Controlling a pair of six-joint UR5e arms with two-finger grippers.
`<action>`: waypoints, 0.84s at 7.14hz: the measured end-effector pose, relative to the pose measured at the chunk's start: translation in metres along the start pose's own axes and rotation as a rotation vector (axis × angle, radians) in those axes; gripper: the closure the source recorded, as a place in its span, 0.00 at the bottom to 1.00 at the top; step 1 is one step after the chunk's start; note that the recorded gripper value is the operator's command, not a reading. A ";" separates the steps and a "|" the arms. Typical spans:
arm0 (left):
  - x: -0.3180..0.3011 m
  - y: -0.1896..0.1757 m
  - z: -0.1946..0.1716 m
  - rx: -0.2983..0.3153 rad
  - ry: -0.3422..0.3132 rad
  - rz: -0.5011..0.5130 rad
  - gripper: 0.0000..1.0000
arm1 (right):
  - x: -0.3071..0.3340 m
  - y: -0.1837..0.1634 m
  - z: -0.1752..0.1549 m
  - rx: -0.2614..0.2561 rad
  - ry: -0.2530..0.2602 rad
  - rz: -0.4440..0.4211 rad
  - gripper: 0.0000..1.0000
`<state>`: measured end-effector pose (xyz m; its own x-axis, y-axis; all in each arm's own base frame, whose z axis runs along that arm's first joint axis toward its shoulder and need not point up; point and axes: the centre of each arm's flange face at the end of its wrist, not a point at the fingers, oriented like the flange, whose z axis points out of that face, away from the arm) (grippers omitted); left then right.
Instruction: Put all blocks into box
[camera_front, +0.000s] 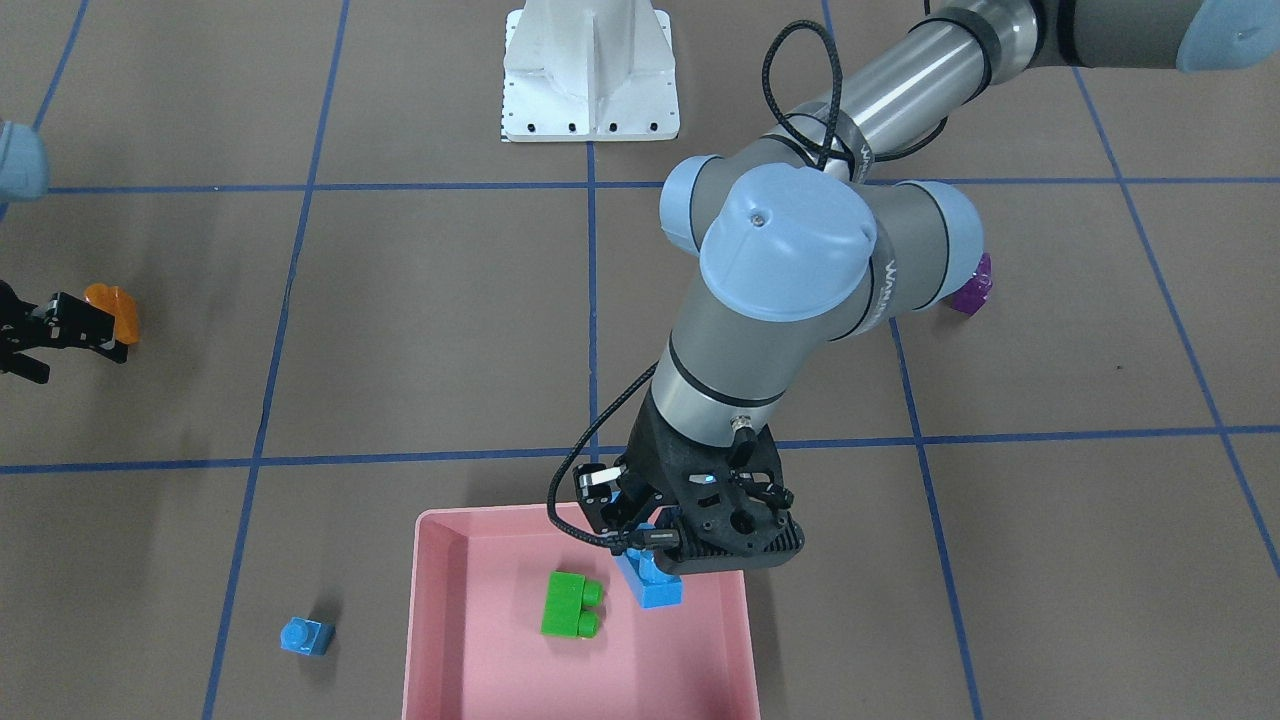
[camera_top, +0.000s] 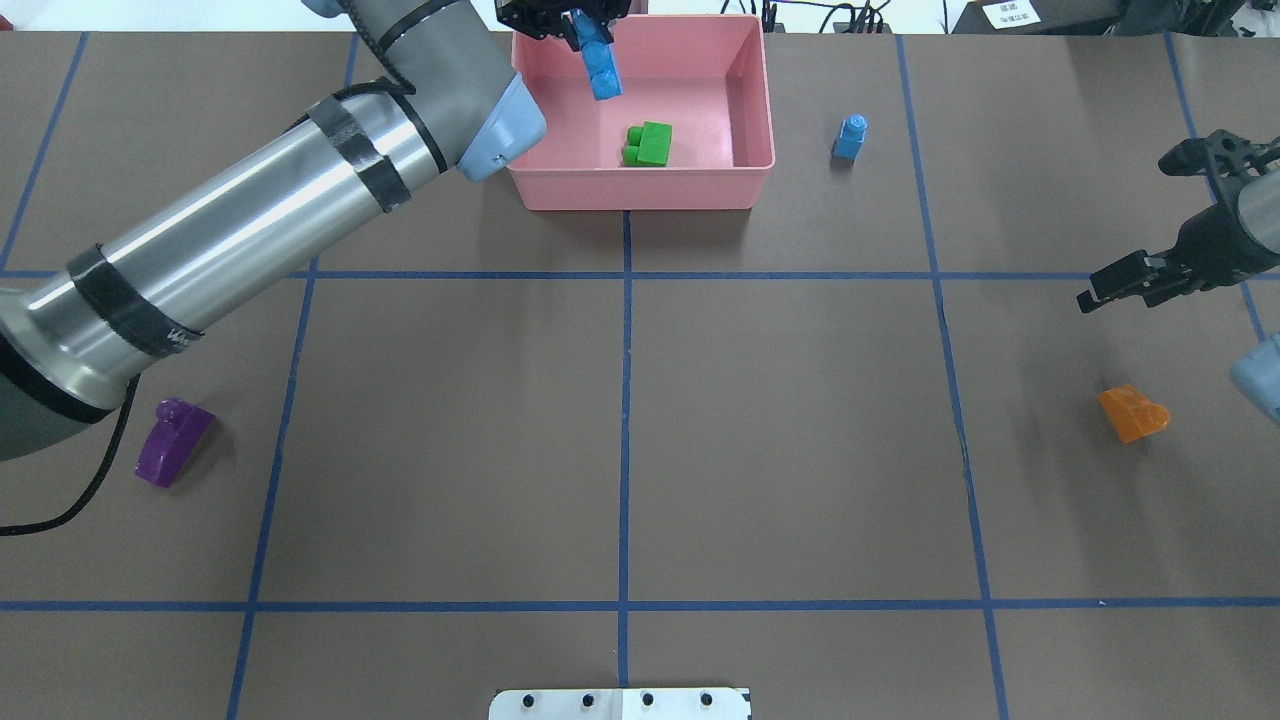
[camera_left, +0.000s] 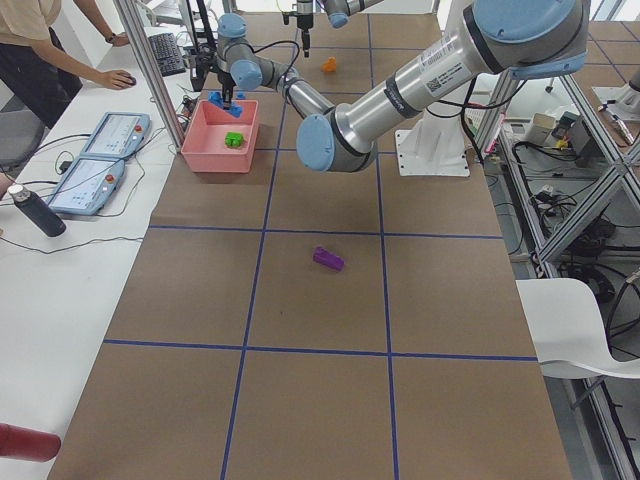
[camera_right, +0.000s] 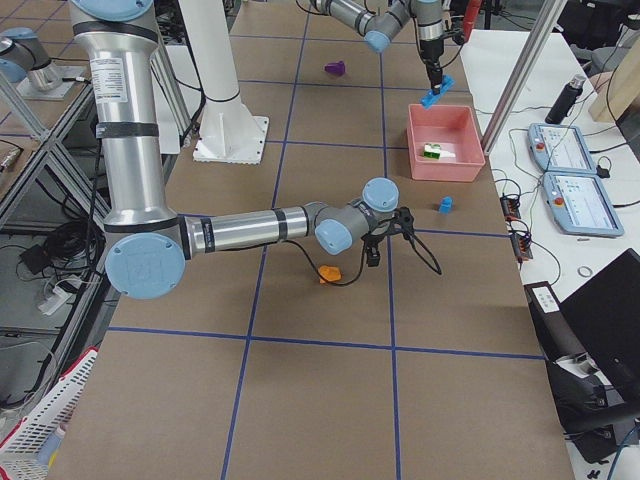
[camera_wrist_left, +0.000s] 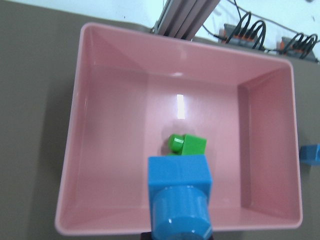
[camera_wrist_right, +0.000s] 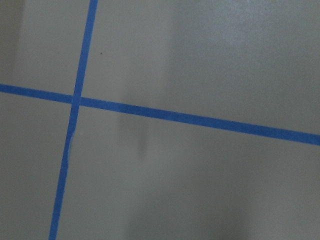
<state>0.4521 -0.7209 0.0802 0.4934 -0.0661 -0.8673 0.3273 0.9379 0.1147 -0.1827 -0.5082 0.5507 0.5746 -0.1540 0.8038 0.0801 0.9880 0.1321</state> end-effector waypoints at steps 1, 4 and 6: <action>-0.003 -0.009 0.007 0.032 -0.019 0.006 0.24 | 0.001 0.010 0.009 -0.020 0.007 -0.002 0.00; -0.008 -0.018 0.014 0.068 -0.047 0.015 0.00 | -0.004 0.026 0.040 -0.071 0.059 -0.012 0.00; -0.007 -0.018 0.012 0.070 -0.047 0.010 0.00 | -0.004 0.031 0.052 -0.103 0.089 0.001 0.00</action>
<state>0.4525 -0.7413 0.0896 0.5337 -0.0745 -0.8424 0.3769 0.9127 0.1581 -0.2248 -0.4771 0.5813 0.6444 -0.1556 0.7487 0.1601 0.9848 0.0669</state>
